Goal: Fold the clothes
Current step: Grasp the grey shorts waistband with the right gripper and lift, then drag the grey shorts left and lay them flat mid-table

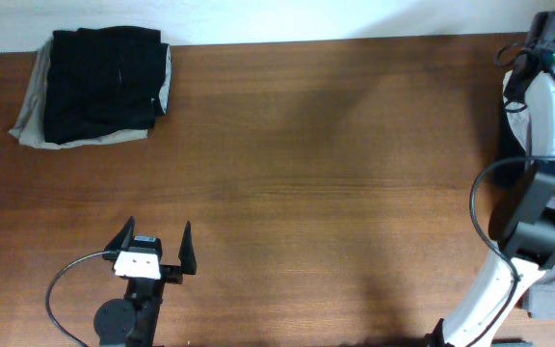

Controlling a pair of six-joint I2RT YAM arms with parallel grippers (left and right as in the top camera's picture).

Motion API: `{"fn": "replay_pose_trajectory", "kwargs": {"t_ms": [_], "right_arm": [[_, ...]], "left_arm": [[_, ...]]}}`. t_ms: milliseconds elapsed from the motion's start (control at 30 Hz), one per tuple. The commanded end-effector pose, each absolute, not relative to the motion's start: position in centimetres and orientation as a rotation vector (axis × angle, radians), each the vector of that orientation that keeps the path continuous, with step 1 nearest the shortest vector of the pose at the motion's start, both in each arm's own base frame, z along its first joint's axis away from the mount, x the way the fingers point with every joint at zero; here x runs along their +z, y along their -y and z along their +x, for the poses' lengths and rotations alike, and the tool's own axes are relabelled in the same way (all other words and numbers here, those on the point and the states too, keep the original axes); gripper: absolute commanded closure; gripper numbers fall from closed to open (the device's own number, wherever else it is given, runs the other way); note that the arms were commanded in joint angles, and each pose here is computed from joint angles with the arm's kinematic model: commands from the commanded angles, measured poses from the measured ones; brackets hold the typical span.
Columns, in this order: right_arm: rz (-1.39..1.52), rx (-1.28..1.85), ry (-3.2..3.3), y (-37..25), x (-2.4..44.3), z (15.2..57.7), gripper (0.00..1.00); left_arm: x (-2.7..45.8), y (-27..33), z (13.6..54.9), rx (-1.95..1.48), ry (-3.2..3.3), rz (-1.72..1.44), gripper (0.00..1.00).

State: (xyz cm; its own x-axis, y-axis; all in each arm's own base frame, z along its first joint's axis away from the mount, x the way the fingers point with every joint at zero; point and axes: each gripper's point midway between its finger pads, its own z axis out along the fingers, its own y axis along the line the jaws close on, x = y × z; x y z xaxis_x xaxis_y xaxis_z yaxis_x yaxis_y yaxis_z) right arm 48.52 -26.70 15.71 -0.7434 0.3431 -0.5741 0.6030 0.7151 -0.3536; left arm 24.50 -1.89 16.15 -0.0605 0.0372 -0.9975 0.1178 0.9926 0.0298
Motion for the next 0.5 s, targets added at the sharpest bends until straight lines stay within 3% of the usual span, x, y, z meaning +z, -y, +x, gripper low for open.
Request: {"fn": "replay_pose_trajectory", "kwargs": {"t_ms": [0, 200, 267, 467], "right_arm": [[0.749, -0.705, -2.288, 25.2, 23.3, 48.2, 0.96], [0.595, -0.602, -2.21, 17.9, 29.9, 48.4, 0.96], [0.464, -0.49, -2.194, 12.2, 31.9, 49.4, 0.96], [0.194, -0.148, -2.281, -2.7, 29.2, 51.9, 0.96]], "left_arm": [[16.0, 1.9, 24.5, -0.054, -1.631, 0.132, 0.01], [16.0, 1.9, 24.5, -0.054, -1.631, 0.132, 0.01], [16.0, 1.8, 24.5, -0.054, -1.631, 0.132, 0.01], [16.0, 1.8, 24.5, -0.054, -1.631, 0.132, 0.01]]}}
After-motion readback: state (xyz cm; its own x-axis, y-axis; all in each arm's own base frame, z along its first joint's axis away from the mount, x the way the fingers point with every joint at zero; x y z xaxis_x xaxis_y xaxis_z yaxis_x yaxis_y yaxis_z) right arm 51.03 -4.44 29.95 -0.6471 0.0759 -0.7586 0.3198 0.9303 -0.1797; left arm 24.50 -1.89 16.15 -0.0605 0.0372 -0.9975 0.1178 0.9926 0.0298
